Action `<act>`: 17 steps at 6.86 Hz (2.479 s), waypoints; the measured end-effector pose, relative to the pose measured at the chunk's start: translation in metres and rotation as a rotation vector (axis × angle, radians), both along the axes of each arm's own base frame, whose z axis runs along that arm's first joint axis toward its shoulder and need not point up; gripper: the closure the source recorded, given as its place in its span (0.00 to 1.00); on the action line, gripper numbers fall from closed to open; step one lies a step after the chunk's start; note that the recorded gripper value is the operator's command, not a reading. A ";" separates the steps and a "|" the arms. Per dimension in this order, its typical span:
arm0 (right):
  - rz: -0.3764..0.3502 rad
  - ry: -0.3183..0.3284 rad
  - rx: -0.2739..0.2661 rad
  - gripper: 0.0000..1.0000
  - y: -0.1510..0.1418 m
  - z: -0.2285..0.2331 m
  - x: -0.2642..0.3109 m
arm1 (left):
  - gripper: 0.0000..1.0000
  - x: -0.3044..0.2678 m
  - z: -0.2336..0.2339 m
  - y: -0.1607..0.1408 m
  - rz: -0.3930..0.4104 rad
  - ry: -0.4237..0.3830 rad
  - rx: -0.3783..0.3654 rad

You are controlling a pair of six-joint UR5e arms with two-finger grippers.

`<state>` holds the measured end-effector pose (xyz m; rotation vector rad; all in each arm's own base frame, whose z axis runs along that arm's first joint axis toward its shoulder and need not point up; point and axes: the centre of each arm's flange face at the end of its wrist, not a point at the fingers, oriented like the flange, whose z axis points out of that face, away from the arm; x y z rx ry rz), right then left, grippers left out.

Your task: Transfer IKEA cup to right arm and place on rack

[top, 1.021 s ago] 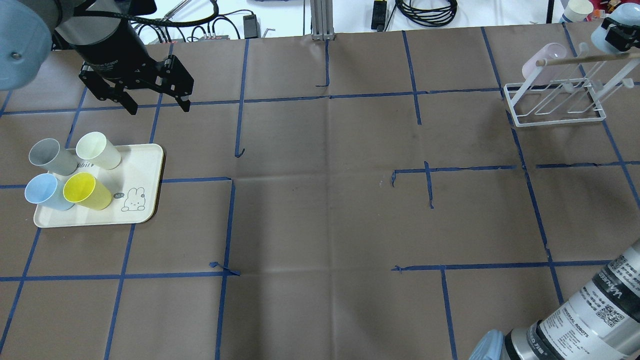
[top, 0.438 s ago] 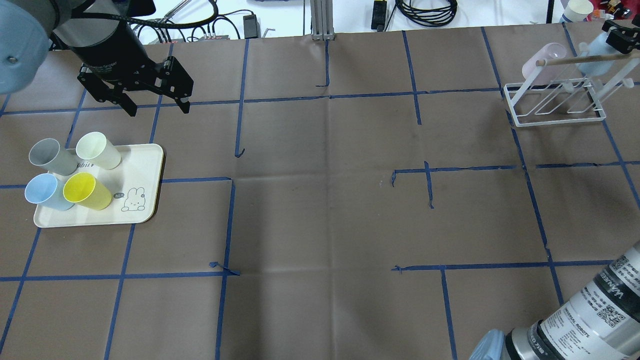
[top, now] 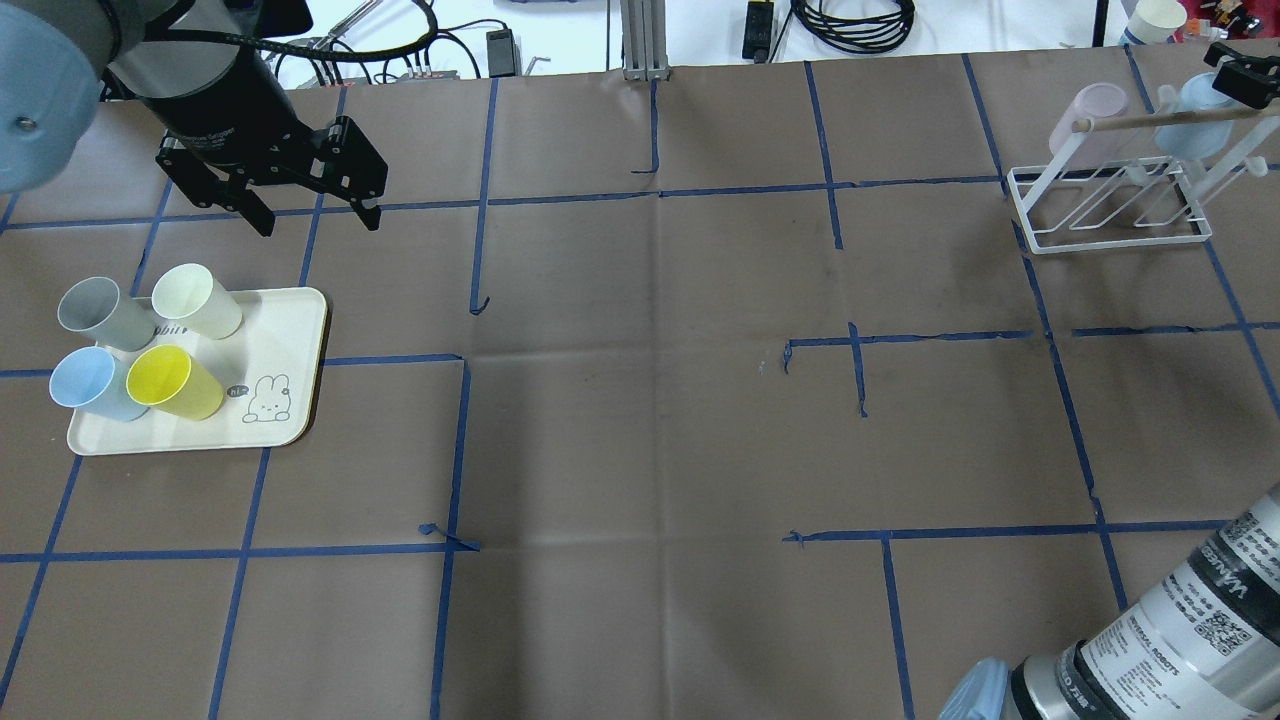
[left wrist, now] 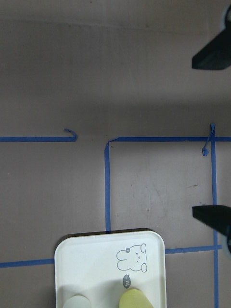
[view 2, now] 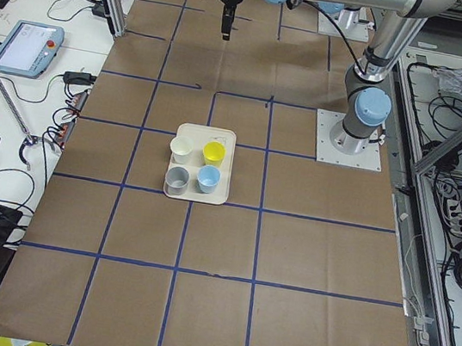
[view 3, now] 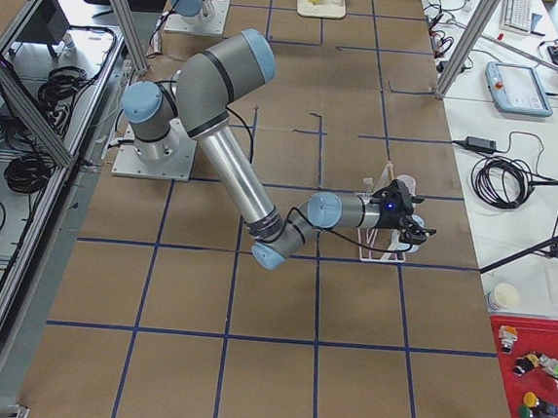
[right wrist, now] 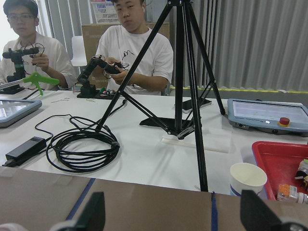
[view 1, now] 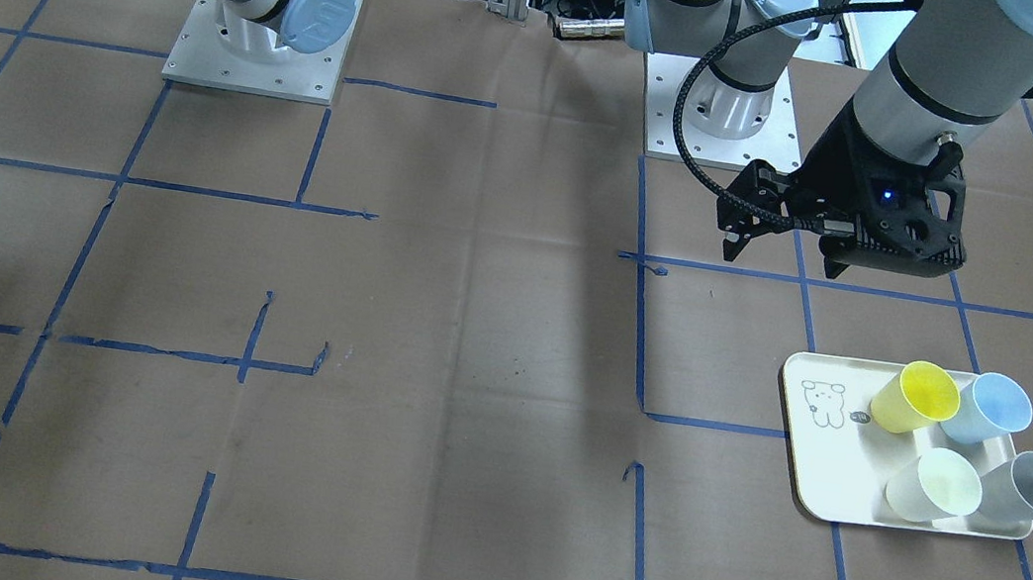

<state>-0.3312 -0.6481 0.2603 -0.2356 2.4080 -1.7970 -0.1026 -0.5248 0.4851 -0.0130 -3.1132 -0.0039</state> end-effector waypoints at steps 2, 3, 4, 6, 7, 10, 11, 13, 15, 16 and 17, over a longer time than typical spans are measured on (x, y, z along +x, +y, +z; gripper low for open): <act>-0.003 -0.012 0.014 0.00 -0.001 0.010 -0.001 | 0.00 0.000 0.000 0.000 0.000 0.000 -0.001; -0.002 -0.020 0.024 0.00 -0.001 0.024 0.000 | 0.00 0.000 0.000 -0.001 0.000 0.000 -0.001; 0.000 -0.017 0.022 0.00 0.000 0.046 0.005 | 0.00 0.000 -0.001 -0.001 0.000 0.000 0.001; 0.020 0.012 -0.008 0.00 -0.001 0.094 0.025 | 0.00 0.000 -0.003 -0.003 0.000 -0.001 0.006; 0.048 0.024 -0.020 0.00 -0.006 0.116 0.048 | 0.00 0.000 -0.003 -0.003 0.001 -0.001 0.005; 0.051 -0.027 0.136 0.00 -0.023 0.156 0.114 | 0.00 0.002 0.000 -0.006 -0.001 -0.011 -0.001; 0.047 -0.055 0.240 0.00 -0.027 0.162 0.141 | 0.00 0.003 0.000 -0.007 -0.005 -0.016 0.000; 0.008 -0.034 0.418 0.00 -0.026 0.180 0.194 | 0.00 0.003 -0.001 -0.009 -0.032 -0.021 0.003; 0.012 -0.006 0.595 0.00 -0.017 0.191 0.252 | 0.00 0.002 -0.002 -0.009 -0.082 -0.014 0.008; 0.025 -0.003 0.673 0.00 -0.009 0.194 0.273 | 0.00 0.001 -0.002 -0.009 -0.093 -0.011 0.009; 0.044 0.000 0.755 0.00 0.001 0.197 0.295 | 0.00 0.001 -0.001 -0.008 -0.097 -0.010 0.008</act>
